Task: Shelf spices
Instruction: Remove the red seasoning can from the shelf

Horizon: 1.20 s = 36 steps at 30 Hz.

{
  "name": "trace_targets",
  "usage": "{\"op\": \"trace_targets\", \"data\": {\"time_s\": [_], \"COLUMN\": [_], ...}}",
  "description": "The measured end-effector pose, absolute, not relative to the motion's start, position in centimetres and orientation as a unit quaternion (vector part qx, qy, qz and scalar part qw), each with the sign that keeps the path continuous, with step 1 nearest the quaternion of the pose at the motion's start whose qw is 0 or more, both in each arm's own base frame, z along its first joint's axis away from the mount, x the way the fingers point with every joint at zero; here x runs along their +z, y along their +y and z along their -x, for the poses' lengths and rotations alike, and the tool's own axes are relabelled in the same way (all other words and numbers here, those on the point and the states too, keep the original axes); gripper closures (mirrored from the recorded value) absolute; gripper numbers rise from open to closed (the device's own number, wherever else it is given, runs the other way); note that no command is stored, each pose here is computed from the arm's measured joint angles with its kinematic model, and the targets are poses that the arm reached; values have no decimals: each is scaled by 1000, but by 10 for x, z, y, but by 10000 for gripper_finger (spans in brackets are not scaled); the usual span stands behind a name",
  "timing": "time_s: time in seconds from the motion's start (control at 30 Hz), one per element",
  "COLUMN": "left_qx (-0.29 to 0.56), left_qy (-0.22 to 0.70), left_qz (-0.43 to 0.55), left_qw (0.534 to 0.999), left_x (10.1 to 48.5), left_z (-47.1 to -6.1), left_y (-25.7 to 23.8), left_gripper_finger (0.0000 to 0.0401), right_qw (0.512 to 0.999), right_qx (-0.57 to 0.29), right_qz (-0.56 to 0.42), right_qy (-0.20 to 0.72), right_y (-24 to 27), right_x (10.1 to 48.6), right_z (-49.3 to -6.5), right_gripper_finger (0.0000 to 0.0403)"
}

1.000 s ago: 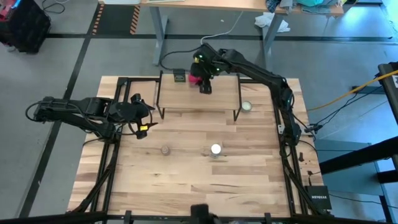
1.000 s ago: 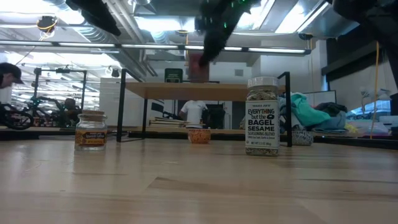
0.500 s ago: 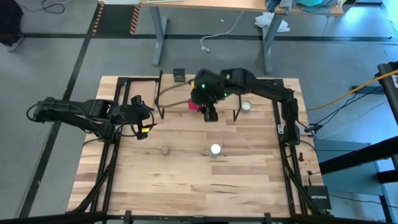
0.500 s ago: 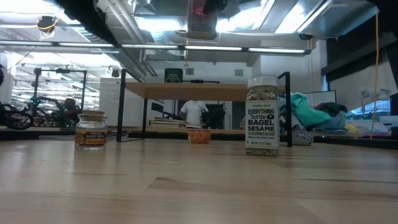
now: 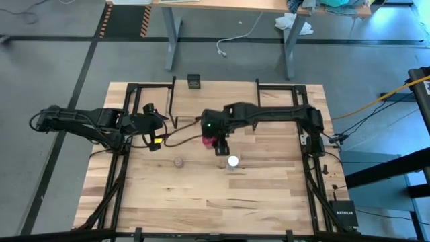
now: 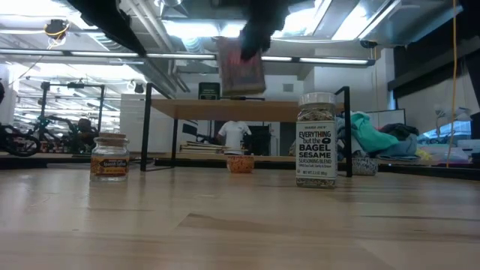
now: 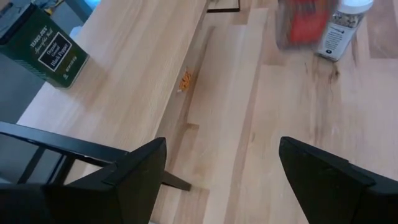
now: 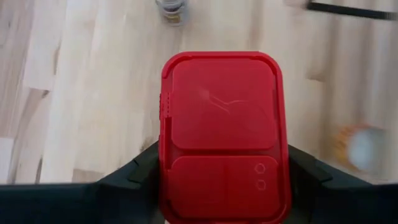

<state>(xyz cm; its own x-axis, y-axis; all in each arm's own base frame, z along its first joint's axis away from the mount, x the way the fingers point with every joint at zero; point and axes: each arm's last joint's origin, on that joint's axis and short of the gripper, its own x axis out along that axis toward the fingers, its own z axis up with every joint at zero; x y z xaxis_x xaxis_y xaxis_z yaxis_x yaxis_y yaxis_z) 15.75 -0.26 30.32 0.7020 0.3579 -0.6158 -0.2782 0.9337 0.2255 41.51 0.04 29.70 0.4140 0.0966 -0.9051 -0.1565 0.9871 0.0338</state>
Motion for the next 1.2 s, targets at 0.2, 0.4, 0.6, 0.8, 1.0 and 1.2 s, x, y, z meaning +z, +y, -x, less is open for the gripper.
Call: {"op": "trace_targets", "data": {"time_s": [0.2,0.4,0.6,0.8,1.0,1.2], "left_qx": [174,173,173,173,173,173], "left_qy": [344,331,316,310,310,310], "left_qz": [-54,-53,-52,-50,-50,-50], "left_qw": [921,926,931,933,933,933], "left_x": [303,305,308,309,309,309], "left_z": [-158,-159,-162,-162,-162,-162], "left_y": [-3,-3,-3,-3,-3,-3], "left_gripper_finger": [95,95,95,95,95,95], "right_qw": [837,842,846,854,859,863], "right_qx": [72,66,64,57,48,53], "right_qz": [6,-1,-5,-16,-29,-32], "right_qy": [542,535,530,517,508,501], "right_y": [1,1,0,0,0,1], "right_x": [242,208,195,181,170,171], "right_z": [-417,-414,-412,-410,-407,-408], "right_gripper_finger": [192,192,192,192,192,192]}}
